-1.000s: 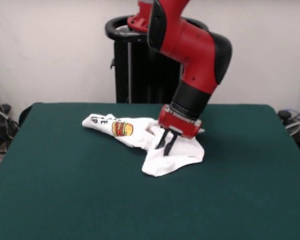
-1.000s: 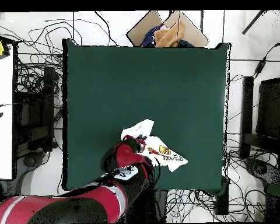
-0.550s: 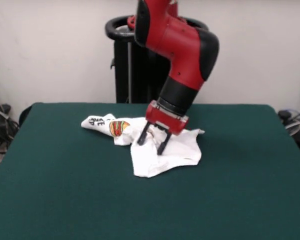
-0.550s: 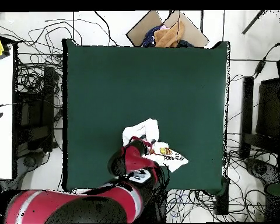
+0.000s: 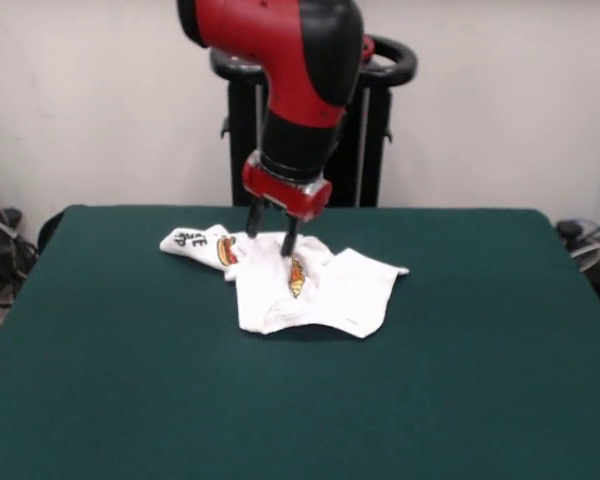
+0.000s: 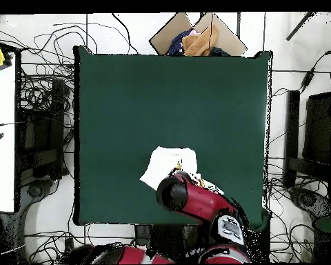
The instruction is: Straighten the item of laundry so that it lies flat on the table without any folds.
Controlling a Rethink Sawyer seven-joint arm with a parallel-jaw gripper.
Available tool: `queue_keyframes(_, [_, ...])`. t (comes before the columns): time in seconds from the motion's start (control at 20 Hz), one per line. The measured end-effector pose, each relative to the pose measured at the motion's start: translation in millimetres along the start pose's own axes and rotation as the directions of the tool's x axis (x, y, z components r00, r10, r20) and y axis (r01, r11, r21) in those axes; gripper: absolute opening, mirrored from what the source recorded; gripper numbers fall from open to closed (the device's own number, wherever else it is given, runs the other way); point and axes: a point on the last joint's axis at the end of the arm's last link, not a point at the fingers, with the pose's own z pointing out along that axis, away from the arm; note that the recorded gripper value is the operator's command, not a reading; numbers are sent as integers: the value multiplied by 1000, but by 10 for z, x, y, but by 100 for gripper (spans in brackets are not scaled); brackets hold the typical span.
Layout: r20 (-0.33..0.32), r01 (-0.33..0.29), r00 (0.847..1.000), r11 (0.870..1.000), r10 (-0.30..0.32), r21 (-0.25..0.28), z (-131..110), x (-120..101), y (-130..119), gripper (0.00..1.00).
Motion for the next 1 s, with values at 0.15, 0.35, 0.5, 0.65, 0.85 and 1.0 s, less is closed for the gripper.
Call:
queue_keyframes(0.15, [-47,-21,999,1000,20,-20,-100,-90,-90,100])
queue_keyframes(0.35, [-50,-10,999,998,7,-55,-168,-171,-76,100])
queue_keyframes(0.5, [-34,36,999,997,-39,-74,-128,-136,18,100])
queue_keyframes(0.65, [-1,91,996,990,-92,-103,-4,-125,88,100])
queue_keyframes(0.85, [54,151,988,976,-145,-158,222,-161,122,100])
queue_keyframes(1.0, [98,198,979,959,-181,-203,448,-176,99,100])
